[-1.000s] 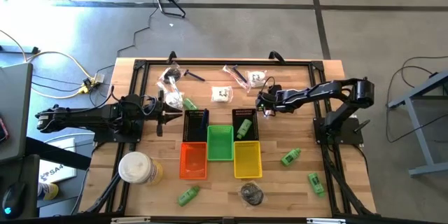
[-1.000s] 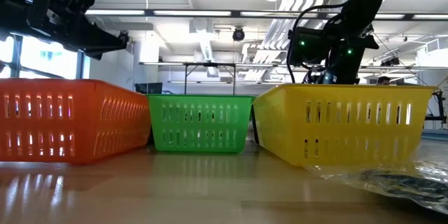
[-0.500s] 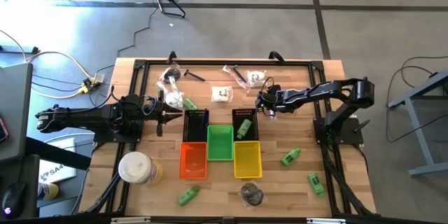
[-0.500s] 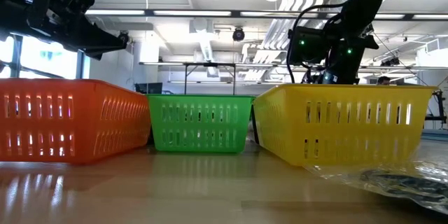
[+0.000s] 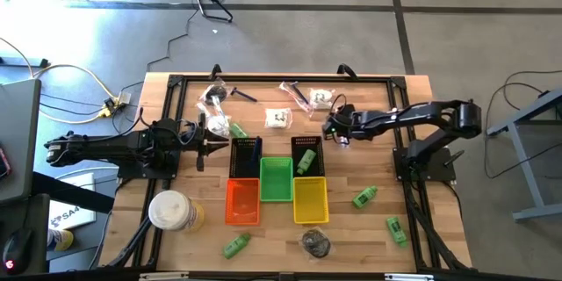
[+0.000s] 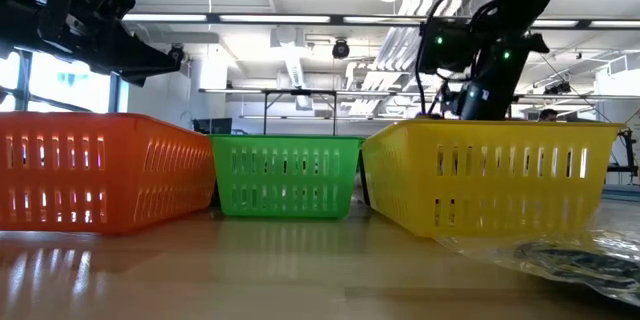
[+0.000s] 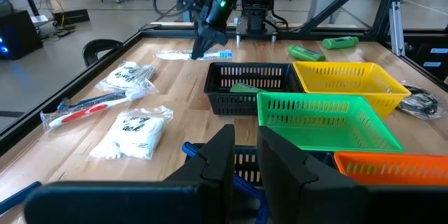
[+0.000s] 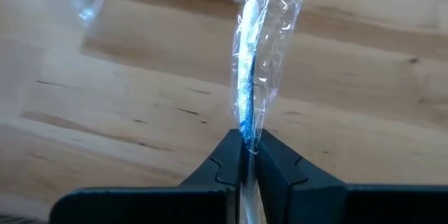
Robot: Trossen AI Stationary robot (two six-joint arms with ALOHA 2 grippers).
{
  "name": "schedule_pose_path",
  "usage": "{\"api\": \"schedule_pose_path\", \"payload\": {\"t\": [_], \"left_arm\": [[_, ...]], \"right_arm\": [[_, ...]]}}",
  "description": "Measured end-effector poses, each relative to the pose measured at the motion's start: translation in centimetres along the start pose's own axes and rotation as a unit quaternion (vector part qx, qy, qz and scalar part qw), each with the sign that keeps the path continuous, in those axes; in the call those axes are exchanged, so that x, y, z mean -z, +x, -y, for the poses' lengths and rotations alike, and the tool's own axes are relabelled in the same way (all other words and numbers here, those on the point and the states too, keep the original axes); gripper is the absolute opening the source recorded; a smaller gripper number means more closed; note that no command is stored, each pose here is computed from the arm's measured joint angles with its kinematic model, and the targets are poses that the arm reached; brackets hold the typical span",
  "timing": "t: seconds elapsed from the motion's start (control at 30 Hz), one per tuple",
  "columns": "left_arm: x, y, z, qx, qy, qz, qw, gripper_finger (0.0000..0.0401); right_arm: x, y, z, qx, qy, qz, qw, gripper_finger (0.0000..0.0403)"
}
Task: Pick & Place Travel size toiletries
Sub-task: Put the right blue toothbrush into the yellow bin
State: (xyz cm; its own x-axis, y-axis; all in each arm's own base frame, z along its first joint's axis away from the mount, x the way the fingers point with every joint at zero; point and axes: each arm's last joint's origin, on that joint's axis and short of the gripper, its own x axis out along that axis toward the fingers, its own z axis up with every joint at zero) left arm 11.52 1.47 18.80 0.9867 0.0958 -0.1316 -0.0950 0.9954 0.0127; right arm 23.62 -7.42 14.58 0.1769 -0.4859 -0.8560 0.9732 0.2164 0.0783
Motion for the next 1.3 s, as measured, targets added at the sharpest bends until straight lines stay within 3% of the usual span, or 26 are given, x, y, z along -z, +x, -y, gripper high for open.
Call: {"api": "schedule_pose_path", "payload": {"t": [0.47,0.83,1.3], "left_arm": [[0.0,0.0,0.0,0.000,0.000,0.000,1.000,0.0061],[0.0,0.0,0.0,0.000,0.000,0.000,1.000,0.0061],[0.0,0.0,0.0,0.000,-0.001,0.001,1.000,0.0061]], "right_arm": [[-1.7,-5.2,0.5,-0.111,-0.040,0.057,0.991,0.0017],[-1.8,-8.9,-1.0,-0.248,-0.114,0.125,0.954,0.0018],[1.0,-11.3,-3.0,-0.342,-0.185,0.133,0.912,0.0018]]}}
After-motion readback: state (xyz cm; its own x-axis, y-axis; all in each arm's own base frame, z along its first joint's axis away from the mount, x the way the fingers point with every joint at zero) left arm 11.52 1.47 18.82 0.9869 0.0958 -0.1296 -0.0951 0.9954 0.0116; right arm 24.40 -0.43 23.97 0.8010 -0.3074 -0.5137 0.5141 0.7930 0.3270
